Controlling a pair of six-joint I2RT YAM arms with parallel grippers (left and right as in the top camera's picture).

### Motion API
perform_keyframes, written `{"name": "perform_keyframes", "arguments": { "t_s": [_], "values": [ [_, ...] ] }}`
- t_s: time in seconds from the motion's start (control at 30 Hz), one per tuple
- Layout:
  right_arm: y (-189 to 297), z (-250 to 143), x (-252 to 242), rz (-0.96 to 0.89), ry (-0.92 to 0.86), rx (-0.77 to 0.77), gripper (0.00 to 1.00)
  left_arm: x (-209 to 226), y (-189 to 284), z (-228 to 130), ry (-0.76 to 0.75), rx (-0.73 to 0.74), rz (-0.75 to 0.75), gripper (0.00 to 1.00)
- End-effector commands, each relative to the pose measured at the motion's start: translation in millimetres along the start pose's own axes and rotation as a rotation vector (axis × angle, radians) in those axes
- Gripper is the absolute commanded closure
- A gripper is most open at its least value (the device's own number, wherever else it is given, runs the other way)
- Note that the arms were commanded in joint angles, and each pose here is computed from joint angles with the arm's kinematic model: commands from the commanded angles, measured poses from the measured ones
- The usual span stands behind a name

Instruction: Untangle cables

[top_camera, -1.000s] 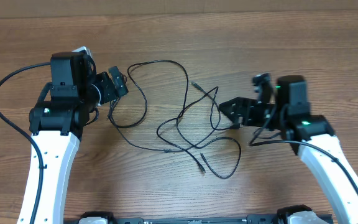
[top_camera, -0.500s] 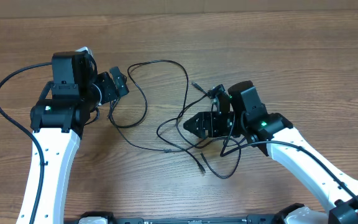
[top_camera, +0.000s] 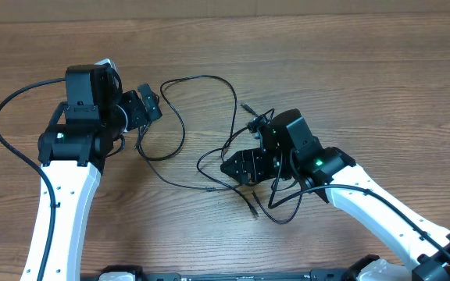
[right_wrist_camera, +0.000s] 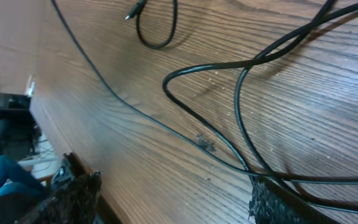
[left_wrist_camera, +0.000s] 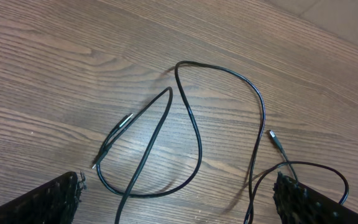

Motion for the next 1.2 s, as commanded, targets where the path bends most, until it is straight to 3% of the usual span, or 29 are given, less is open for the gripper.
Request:
{"name": "perform_keyframes", "arguments": {
  "t_s": [0.0,0.53,0.83,1.17],
  "values": [
    [-4,2,0,-0.042,-0.006,-0.033,0.22,-3,3,5,-0.021,-0.012,-0.018,0.00],
    [-40,-11,-16,-0.122,-0.017,0.077,0.20,-3,2,5,-0.021,-0.010,-0.017,0.00],
    [-44,-10,-21,-0.274,0.039,-0.030,0.17,-3,2,5,-0.021,-0.009,-0.017,0.00],
    [-44,-5,-25,-0.322,0.120,-0.084,0.18,-3,2,5,-0.021,-0.009,-0.017,0.00]
  ]
}}
Point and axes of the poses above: each gripper's point midway between its finger pads, its own y axis back along the fingers, its own x axis along the line the jaws close on, z = x × y, the point moved 10 cm from there along y, back along the fingers, and after that the axes turned 12 degrees about -y, right-handed, at the moved point
